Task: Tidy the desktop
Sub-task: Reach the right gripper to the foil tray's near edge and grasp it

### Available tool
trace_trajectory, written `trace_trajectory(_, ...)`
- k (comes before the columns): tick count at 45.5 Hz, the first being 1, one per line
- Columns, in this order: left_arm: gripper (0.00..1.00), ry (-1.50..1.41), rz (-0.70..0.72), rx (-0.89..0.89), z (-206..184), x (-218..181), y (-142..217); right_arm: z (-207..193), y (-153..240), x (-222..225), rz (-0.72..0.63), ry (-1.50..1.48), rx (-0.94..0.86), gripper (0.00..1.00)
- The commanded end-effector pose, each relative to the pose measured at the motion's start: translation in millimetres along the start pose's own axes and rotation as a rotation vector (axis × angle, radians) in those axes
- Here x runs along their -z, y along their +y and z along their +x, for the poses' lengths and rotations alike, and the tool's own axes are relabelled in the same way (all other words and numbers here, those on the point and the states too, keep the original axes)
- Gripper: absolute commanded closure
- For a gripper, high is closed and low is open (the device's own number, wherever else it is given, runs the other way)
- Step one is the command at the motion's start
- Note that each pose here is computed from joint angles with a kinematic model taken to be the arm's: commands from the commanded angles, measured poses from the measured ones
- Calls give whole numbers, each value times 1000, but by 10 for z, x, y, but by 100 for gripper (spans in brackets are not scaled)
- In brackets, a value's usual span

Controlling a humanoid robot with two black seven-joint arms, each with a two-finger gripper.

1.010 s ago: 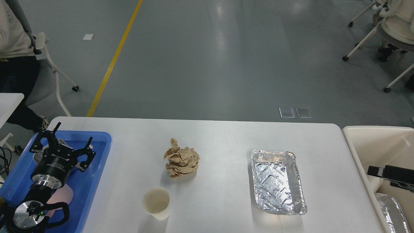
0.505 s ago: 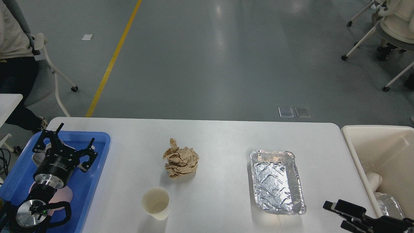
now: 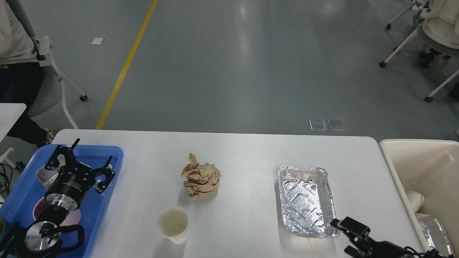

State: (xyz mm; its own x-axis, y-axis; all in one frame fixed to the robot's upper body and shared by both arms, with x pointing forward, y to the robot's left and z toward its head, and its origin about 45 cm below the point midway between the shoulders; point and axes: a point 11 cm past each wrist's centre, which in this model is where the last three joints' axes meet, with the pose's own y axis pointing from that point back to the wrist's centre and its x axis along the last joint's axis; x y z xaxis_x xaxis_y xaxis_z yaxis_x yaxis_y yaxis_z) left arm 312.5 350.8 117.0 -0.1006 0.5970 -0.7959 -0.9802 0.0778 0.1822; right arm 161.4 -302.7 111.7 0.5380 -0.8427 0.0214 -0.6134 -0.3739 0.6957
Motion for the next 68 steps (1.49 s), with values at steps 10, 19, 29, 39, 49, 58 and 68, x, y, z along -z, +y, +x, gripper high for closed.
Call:
trace_trajectory(10, 3, -6, -1, -3, 7, -23, 0, -127, -173, -25, -19, -73, -30, 0)
trace_trajectory(19, 3, -6, -1, -4, 12, -20, 5, -226, -246, -7, -21, -134, -38, 0)
trace_trajectory(29, 3, -9, -1, -5, 15, -31, 6, -446, -370, 36, -7, -177, -41, 0)
trace_trajectory(39, 3, -10, 0, -8, 27, -32, 13, -280, -386, -9, -60, -240, -145, 0)
trace_trajectory(49, 3, -10, 0, -8, 27, -32, 13, -214, -369, -113, -105, -241, -172, 0)
trace_trajectory(58, 3, -10, 1, -8, 27, -31, 13, -166, -383, -100, -103, -233, -189, 0)
trace_trajectory(68, 3, -7, 1, -9, 29, -19, 15, -113, -450, -97, -118, -195, -196, 0)
